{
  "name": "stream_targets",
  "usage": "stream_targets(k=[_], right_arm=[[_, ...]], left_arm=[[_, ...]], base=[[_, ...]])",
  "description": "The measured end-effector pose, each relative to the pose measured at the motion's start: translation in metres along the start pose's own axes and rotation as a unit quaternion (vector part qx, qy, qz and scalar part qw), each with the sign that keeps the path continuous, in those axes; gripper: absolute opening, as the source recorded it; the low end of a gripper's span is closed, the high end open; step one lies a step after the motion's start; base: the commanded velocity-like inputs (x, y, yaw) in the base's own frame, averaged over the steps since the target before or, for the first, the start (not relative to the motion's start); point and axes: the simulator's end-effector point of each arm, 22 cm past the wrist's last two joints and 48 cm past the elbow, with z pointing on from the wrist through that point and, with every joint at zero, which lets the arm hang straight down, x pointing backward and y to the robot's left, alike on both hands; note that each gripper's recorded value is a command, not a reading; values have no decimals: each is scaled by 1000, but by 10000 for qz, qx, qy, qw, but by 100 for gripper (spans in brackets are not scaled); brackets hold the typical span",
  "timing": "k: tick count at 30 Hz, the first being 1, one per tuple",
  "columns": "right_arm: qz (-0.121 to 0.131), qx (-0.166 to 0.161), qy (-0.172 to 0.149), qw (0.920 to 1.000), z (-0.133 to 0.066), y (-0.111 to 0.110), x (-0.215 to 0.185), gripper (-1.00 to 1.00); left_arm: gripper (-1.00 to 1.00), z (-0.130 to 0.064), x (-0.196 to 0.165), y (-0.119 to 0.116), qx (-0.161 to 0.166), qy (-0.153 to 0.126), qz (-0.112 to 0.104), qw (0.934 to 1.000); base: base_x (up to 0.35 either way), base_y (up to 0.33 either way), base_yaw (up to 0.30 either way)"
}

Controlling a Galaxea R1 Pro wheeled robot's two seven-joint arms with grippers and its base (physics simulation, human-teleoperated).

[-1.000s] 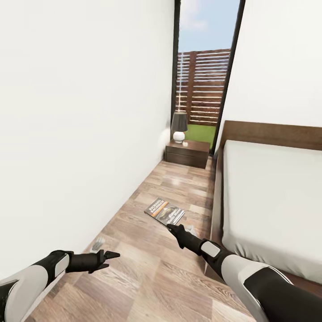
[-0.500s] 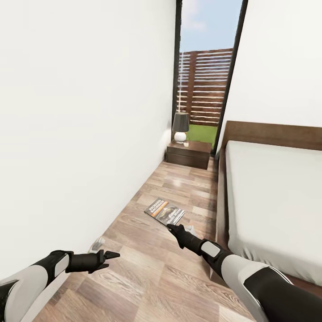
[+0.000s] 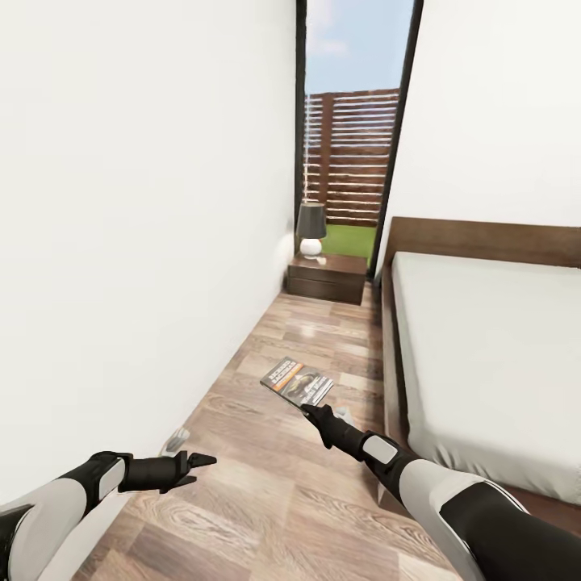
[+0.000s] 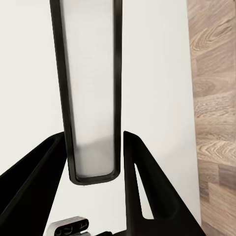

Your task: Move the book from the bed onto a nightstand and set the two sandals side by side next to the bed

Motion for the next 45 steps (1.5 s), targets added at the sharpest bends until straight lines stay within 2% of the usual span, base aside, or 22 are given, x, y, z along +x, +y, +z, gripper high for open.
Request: stream_targets(k=[25, 45], right_arm=[[-1, 1, 0, 10000, 0, 0, 0, -100], [1, 1, -2, 10000, 0, 0, 0, -100]], left_arm=[[100, 0, 0, 1, -20, 0, 0, 10000], [100, 0, 0, 2, -56, -3, 5, 10000]], base=[[92, 176, -194], [101, 40, -112]])
